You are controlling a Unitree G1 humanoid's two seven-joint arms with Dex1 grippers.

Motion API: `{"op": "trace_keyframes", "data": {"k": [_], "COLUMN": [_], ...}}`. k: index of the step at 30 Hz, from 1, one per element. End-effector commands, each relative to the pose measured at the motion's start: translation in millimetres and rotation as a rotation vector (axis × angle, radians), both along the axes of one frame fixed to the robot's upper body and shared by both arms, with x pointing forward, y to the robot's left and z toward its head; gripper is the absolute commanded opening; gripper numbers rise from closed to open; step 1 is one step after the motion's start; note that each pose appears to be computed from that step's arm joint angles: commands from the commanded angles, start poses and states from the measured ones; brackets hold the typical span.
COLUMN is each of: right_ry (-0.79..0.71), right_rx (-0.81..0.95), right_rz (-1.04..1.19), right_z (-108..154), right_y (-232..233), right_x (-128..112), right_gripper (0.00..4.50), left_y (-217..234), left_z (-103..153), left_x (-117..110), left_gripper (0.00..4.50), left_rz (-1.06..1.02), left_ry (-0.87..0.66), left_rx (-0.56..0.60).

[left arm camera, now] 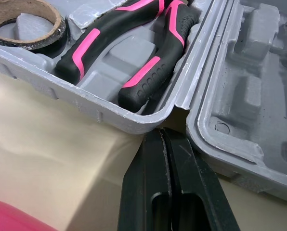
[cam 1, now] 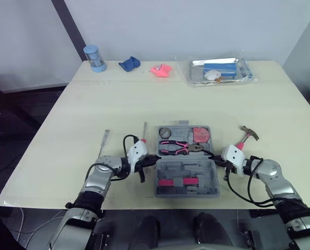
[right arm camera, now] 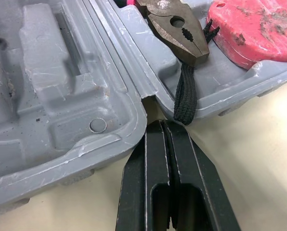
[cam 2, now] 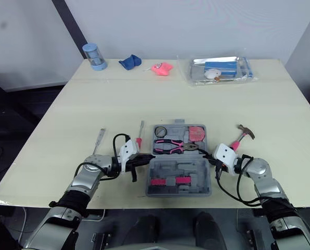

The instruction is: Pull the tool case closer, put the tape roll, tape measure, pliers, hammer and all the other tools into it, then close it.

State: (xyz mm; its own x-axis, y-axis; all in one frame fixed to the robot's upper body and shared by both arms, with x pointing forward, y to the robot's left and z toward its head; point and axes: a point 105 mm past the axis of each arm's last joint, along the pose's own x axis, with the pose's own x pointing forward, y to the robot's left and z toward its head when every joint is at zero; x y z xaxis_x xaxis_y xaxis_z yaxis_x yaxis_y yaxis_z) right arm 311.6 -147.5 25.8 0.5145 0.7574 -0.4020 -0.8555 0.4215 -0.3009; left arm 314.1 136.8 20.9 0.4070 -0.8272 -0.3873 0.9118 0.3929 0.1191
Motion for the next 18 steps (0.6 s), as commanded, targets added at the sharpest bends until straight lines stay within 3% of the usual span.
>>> {"op": "trace_keyframes", "data": {"k": [1,18], "right_ry": [-0.043,-0.049], "right_rx": [0.023,0.048], "right_rz": [0.036,0.052], "right_z": [7.9,7.7], "right_y": [14.0,21.6], "right_x": [2.7,1.5], "right_gripper": [0.02,0.02], "left_y": [-5.1,-0.8], "left_z": [-6.2,-4.6], "left_x": [-2.2,-0.1], "left_gripper": [0.07,0.07], "left_rz": [-0.005,0.001], "left_ry": [0.018,0.018], "left_rx": [0.019,0.026]}}
